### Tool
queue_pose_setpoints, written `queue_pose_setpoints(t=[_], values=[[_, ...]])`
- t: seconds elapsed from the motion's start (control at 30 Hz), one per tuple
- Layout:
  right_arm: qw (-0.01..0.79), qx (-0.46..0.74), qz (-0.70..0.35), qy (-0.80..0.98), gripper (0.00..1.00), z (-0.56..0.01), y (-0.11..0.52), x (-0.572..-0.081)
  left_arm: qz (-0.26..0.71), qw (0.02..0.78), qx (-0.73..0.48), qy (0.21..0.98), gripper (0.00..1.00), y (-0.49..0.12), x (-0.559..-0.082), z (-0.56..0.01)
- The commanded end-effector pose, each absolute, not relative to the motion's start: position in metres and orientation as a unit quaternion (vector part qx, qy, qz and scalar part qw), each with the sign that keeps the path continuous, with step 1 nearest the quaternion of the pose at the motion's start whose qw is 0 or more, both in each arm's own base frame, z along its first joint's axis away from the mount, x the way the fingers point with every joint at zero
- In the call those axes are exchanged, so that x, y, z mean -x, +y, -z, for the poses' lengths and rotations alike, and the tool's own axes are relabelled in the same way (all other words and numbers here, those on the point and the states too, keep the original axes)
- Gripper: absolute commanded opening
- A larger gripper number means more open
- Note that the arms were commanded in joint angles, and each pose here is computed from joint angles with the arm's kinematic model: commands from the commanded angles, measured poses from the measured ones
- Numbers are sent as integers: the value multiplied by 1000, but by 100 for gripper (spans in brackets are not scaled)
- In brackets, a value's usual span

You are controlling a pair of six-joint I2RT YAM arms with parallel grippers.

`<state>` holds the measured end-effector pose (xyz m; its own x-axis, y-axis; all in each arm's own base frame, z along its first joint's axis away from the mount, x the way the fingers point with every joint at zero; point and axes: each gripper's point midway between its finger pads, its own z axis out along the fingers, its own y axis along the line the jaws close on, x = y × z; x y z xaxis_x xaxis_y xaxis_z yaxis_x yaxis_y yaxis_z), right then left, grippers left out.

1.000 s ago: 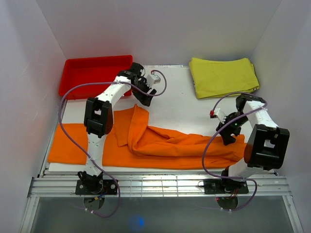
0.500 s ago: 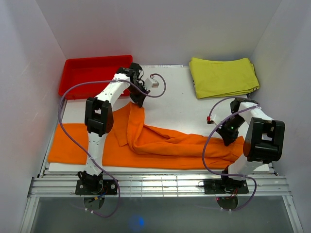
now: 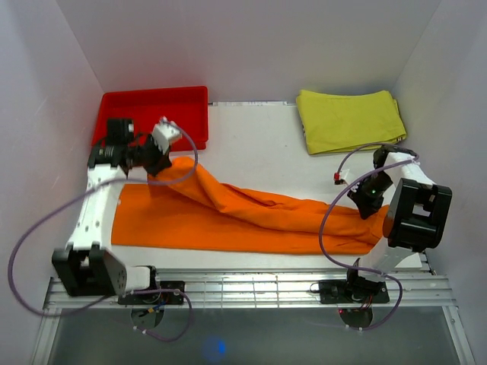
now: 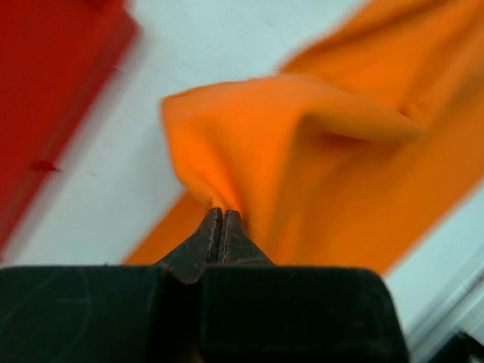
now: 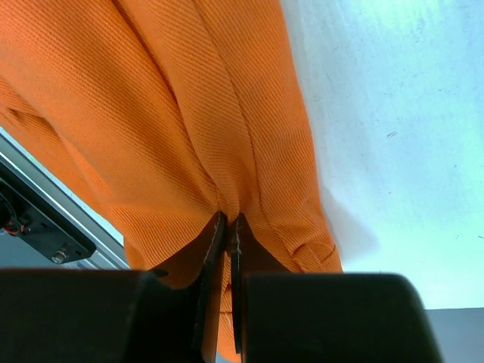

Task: Fold and stack the trousers
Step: Flatten the trousers out

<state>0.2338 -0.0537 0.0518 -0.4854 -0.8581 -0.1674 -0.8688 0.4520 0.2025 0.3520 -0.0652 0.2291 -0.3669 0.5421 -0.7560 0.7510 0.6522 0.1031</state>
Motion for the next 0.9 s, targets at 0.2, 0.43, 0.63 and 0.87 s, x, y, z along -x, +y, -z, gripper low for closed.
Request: queue_pose_setpoints(t=[0.2, 0.43, 0.63, 0.87], values=[[-16, 548, -113, 829, 8, -58, -69, -208, 172, 223, -548, 788, 39, -58, -150, -90], [26, 550, -97, 829, 53, -80, -66, -227, 172, 334, -505, 777, 84, -78, -229, -167], [39, 559, -91, 824, 52, -88, -62, -217, 120, 373, -466, 793, 80, -68, -325, -185], [12, 573, -71, 816, 46, -75, -68, -188, 103, 226, -479, 842, 54, -23, -343, -106]])
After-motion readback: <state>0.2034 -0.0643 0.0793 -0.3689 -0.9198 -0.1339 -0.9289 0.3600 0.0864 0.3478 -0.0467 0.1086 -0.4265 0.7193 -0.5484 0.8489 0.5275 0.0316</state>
